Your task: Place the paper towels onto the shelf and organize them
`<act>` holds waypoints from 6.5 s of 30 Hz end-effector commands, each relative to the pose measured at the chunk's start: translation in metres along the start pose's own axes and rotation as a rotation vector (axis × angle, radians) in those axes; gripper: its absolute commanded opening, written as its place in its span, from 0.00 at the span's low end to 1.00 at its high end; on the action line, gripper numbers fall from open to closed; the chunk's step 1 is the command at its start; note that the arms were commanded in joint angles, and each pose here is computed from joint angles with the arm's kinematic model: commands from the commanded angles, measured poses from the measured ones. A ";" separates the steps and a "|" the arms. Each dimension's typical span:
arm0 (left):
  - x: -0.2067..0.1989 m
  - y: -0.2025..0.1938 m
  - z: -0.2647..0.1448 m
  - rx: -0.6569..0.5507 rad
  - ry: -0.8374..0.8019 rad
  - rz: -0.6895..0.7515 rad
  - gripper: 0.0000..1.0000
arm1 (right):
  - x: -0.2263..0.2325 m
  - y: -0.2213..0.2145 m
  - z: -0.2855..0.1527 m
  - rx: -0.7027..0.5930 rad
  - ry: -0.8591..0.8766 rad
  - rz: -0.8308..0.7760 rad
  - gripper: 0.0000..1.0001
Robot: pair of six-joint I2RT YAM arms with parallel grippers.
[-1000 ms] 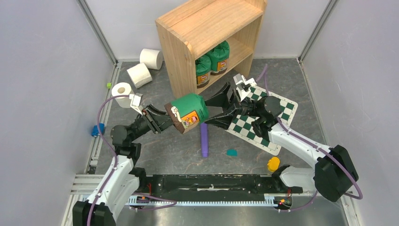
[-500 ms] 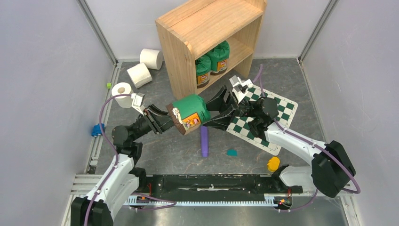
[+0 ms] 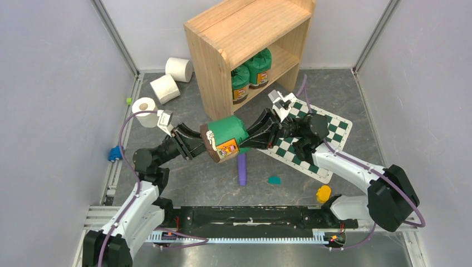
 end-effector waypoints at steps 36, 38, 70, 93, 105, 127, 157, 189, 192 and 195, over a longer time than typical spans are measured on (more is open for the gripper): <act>0.056 0.027 -0.089 -0.008 1.297 0.489 1.00 | -0.114 0.126 -0.133 0.936 -1.413 -0.416 0.00; 0.058 0.025 -0.088 -0.001 1.284 0.485 1.00 | -0.122 0.137 -0.138 0.912 -1.422 -0.464 0.00; 0.068 0.020 -0.081 0.071 1.237 0.493 1.00 | -0.212 0.147 -0.167 0.988 -0.776 -0.972 0.00; 0.073 0.018 -0.079 0.093 1.230 0.480 1.00 | -0.221 0.145 -0.174 1.066 -0.752 -1.074 0.43; 0.072 0.018 -0.079 0.088 1.229 0.484 1.00 | -0.225 0.152 -0.172 1.009 -0.807 -1.116 0.47; 0.070 0.018 -0.080 0.080 1.228 0.489 1.00 | -0.240 0.156 -0.182 0.962 -0.996 -1.121 0.50; 0.071 0.017 -0.079 0.088 1.221 0.483 1.00 | -0.194 0.167 -0.263 0.366 -1.671 -0.887 0.79; 0.073 0.015 -0.078 0.104 1.199 0.481 1.00 | -0.302 0.140 -0.258 0.238 -1.174 -0.859 0.98; 0.073 0.015 -0.077 0.109 1.193 0.479 1.00 | -0.307 0.139 -0.260 0.238 -1.181 -0.852 0.98; 0.073 0.015 -0.077 0.109 1.193 0.478 1.00 | -0.304 0.142 -0.262 0.240 -1.220 -0.851 0.98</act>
Point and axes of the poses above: each gripper's point midway between its finger pads, its own z axis out along the fingers, its own x axis along the line the jaws close on, y = z × x, the point moved 8 cm from there along -z, back along the fingers, and after that the axes turned 5 degrees about -z, right-handed, at the moved point
